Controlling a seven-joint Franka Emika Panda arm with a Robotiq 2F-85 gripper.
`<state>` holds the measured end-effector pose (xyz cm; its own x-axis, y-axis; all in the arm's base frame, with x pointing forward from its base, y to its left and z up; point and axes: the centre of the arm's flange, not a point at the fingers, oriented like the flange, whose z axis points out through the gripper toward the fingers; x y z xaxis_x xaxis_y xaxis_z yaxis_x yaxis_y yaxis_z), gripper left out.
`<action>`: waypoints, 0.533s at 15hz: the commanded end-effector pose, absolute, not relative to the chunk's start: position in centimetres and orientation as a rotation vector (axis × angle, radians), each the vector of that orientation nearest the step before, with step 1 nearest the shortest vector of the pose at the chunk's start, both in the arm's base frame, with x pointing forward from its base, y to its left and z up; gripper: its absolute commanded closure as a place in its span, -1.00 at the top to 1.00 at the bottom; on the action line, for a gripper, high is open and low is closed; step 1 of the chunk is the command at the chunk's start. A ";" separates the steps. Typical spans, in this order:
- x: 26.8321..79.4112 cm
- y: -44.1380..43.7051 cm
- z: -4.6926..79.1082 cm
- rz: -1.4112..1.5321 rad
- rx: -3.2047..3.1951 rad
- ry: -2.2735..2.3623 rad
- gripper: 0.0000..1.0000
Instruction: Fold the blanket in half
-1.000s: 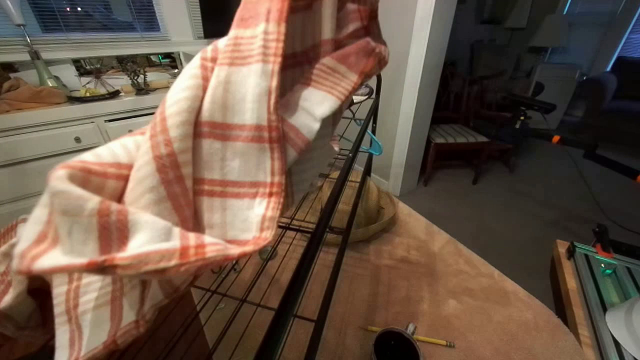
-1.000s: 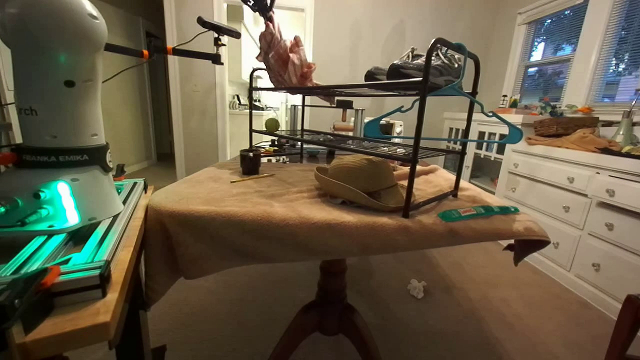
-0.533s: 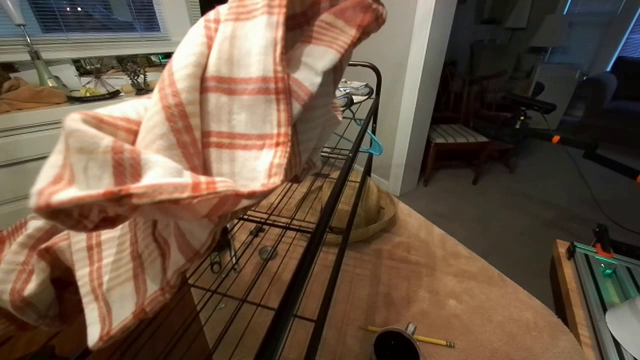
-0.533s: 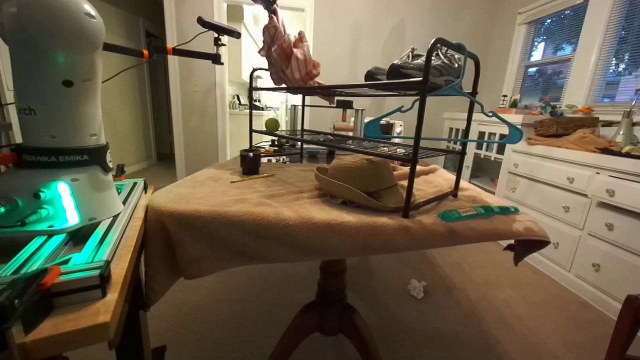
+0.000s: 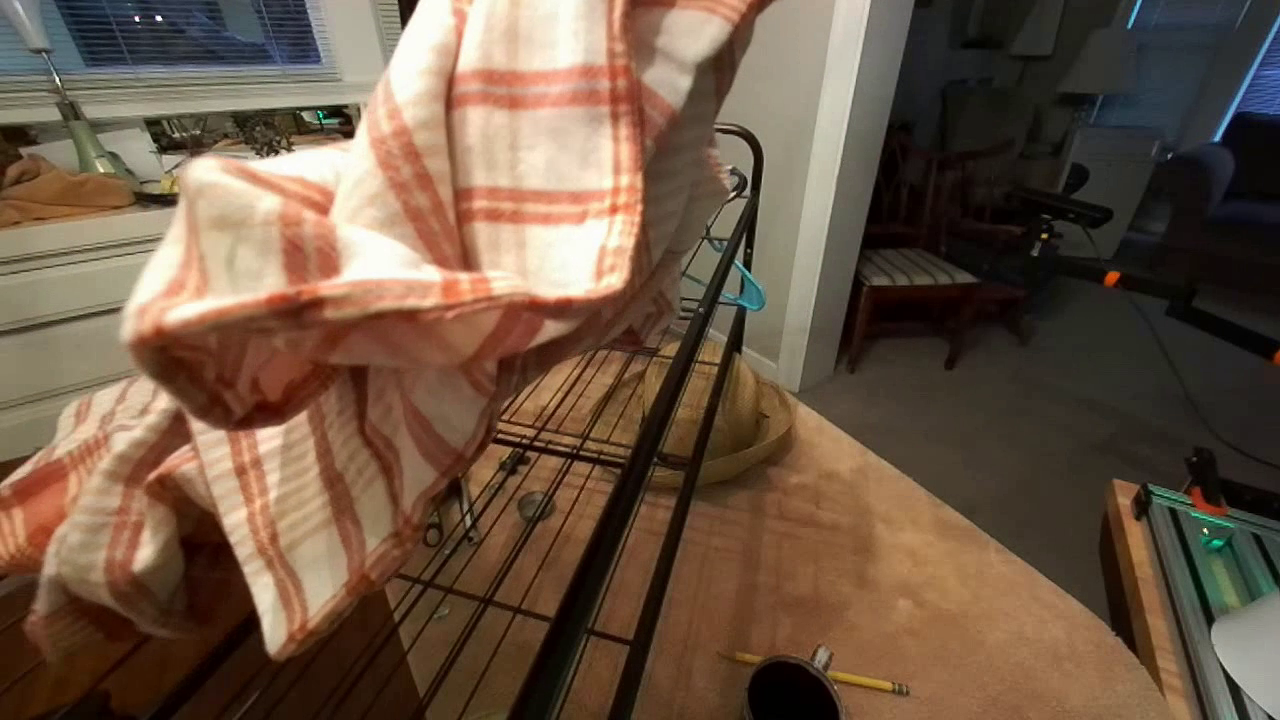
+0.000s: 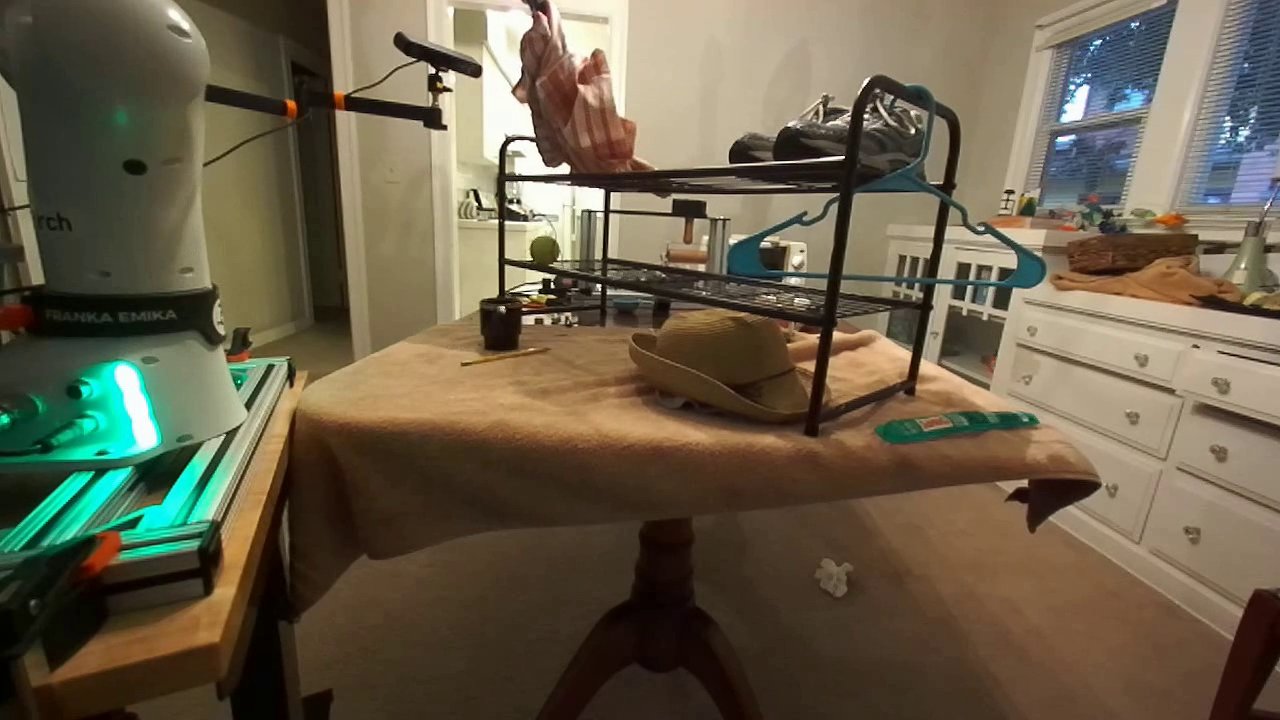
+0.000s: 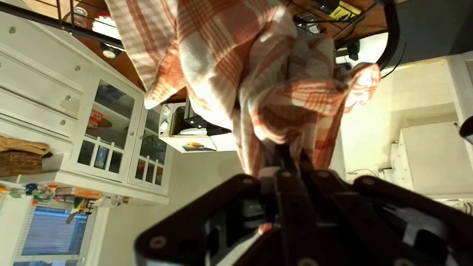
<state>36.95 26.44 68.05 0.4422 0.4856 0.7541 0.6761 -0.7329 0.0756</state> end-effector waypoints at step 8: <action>33.6 24.1 68.6 -1.058 -2.504 -1.014 -0.98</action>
<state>34.70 24.88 69.02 0.4659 0.5050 0.7266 0.6815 -0.7285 0.0694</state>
